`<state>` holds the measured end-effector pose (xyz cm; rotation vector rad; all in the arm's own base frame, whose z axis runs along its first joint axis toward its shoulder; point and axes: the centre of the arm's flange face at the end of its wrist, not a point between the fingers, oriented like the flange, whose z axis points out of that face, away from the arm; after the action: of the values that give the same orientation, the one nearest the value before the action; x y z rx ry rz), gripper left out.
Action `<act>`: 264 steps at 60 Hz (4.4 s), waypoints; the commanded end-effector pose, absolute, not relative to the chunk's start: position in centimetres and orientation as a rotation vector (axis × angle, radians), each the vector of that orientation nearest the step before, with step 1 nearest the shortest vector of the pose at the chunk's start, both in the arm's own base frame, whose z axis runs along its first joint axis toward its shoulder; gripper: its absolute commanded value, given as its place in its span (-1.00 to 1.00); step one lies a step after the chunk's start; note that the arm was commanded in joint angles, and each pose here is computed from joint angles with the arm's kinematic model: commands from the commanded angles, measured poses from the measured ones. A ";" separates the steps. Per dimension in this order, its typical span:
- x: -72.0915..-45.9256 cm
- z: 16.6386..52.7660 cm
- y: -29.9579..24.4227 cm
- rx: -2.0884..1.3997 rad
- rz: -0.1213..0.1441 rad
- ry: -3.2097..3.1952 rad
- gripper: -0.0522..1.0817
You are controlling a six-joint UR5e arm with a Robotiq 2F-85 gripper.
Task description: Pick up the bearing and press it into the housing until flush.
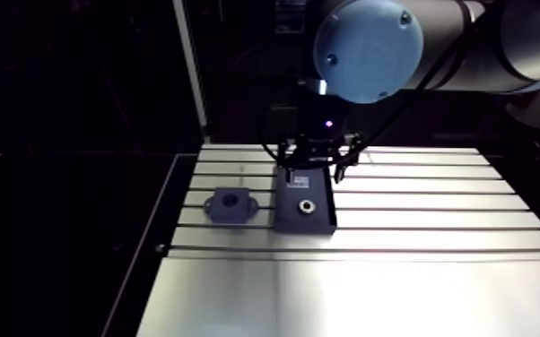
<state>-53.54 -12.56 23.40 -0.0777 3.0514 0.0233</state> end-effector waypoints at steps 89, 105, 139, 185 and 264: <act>-54.0 18.4 -13.3 -0.095 0.017 3.035 -0.21; -53.8 18.0 -13.3 -0.098 0.019 3.025 -0.21; -53.7 17.6 -13.3 -0.097 0.021 3.018 -0.21; -53.9 17.2 -13.2 -0.100 0.024 3.033 -0.21; -53.9 17.1 -13.2 -0.098 0.019 3.031 -0.02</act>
<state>-53.94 -13.13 17.08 -0.0962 3.0320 0.0173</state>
